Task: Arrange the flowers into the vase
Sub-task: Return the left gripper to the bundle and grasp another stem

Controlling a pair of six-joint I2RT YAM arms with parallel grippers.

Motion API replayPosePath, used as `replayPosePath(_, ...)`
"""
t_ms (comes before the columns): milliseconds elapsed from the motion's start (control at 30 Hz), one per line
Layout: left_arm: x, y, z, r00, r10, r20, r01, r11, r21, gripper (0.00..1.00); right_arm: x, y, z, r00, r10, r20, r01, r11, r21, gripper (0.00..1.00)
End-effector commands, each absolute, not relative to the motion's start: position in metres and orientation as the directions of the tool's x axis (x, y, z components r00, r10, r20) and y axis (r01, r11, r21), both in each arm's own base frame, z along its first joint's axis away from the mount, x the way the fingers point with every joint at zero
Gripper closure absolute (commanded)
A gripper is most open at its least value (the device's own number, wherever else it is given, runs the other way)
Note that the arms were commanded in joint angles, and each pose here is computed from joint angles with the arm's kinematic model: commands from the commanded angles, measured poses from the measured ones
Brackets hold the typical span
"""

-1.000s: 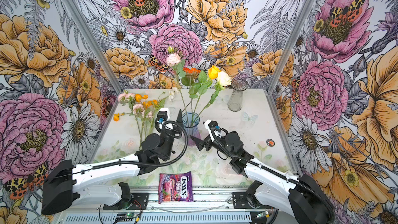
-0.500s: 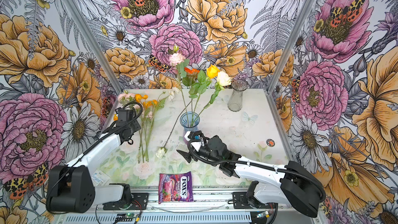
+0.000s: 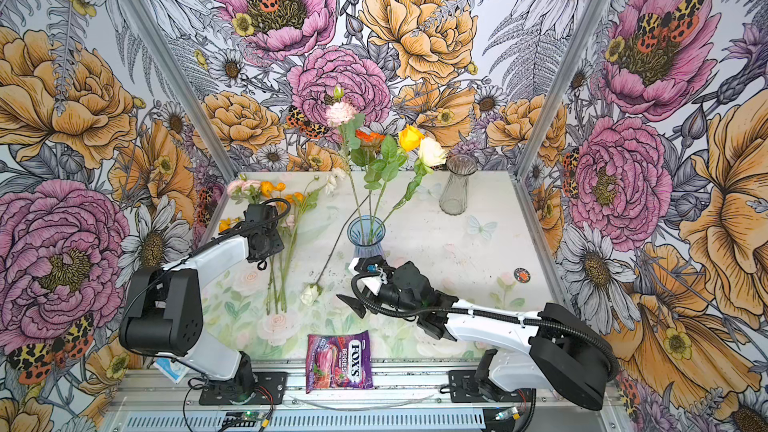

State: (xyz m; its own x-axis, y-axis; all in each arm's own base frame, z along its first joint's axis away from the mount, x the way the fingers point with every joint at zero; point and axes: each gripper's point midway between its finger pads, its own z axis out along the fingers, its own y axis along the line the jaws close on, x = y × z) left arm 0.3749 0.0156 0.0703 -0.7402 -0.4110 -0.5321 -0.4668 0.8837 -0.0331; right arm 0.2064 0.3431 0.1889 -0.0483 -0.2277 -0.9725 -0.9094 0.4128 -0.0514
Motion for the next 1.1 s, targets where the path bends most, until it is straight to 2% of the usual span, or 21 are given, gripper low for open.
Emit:
replayPosePath(0,0.384,0.010,0.073,-0.745,-0.393,-0.539,-0.437,0.898,-0.051,0.63,0.207,0.347,0.206,-0.013,-0.201,-0.980,-0.910,0.407,-0.072,0.01)
replayPosePath(533,0.383,0.006,0.053,-0.782,-0.382,-0.493,-0.421,0.906,-0.034,0.72,0.207,0.345,0.206,-0.006,-0.201,-0.980,-0.908,0.412,-0.079,0.01)
replayPosePath(700,0.383,0.007,0.055,-0.783,-0.376,-0.495,-0.416,0.909,-0.031,0.92,0.208,0.344,0.206,-0.003,-0.205,-0.979,-0.906,0.415,-0.084,0.01)
replayPosePath(733,0.383,0.006,0.057,-0.783,-0.372,-0.498,-0.412,0.911,-0.033,0.93,0.208,0.344,0.206,-0.003,-0.206,-0.979,-0.906,0.415,-0.085,0.01)
replayPosePath(833,0.383,0.004,0.075,-0.782,-0.339,-0.523,-0.379,0.925,-0.033,0.96,0.208,0.343,0.206,-0.003,-0.206,-0.979,-0.904,0.418,-0.086,0.01)
replayPosePath(1067,0.373,-0.003,0.151,-0.743,-0.238,-0.626,-0.279,0.960,-0.033,1.00,0.212,0.342,0.205,-0.010,-0.206,-0.979,-0.900,0.429,-0.081,0.01)
